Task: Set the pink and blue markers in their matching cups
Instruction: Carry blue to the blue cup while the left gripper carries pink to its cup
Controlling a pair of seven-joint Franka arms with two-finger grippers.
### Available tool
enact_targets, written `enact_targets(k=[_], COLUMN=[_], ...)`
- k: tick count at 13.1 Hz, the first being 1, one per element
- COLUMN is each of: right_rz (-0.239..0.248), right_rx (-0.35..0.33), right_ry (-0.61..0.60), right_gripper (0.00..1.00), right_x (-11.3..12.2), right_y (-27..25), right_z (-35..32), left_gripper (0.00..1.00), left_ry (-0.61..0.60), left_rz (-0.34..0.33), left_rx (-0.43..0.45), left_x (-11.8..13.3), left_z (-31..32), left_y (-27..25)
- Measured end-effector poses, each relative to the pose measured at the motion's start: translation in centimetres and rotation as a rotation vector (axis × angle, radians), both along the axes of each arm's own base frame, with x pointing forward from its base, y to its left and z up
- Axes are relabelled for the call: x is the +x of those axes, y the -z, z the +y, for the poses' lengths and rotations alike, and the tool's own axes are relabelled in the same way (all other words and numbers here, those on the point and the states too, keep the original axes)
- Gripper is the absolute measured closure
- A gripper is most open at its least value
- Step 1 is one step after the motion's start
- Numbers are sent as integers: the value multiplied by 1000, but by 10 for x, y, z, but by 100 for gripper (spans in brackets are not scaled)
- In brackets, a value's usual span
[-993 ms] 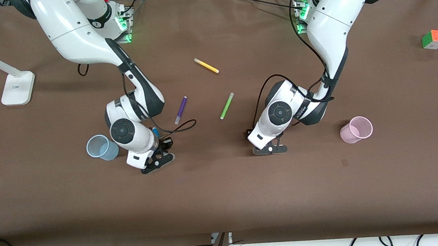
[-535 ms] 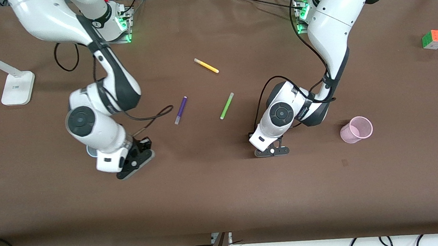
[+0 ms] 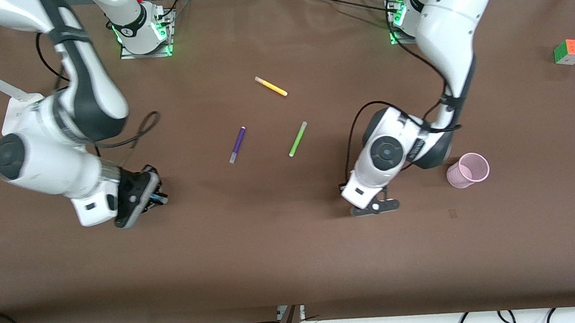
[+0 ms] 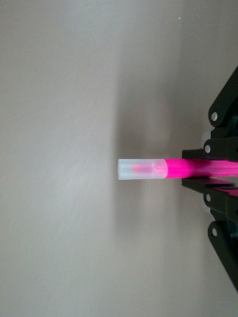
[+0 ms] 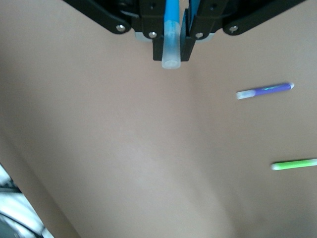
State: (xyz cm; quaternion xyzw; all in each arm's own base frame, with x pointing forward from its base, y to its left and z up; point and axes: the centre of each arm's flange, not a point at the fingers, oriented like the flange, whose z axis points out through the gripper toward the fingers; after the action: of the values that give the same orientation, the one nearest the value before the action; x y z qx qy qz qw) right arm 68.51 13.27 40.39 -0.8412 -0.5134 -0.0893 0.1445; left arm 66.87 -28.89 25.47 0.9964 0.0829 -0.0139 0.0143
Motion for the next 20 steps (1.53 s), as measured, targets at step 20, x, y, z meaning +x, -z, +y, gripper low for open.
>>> enact_targets(k=[20], right_rz=[-42], right_rx=[553], right_ry=[-376], right_gripper=[83], right_x=[-29], right_y=[109], right_z=[-153], left_gripper=[82], left_ry=[-677], left_rz=[607], left_rx=[-720], left_x=[-14], left_z=[399], left_y=[-11])
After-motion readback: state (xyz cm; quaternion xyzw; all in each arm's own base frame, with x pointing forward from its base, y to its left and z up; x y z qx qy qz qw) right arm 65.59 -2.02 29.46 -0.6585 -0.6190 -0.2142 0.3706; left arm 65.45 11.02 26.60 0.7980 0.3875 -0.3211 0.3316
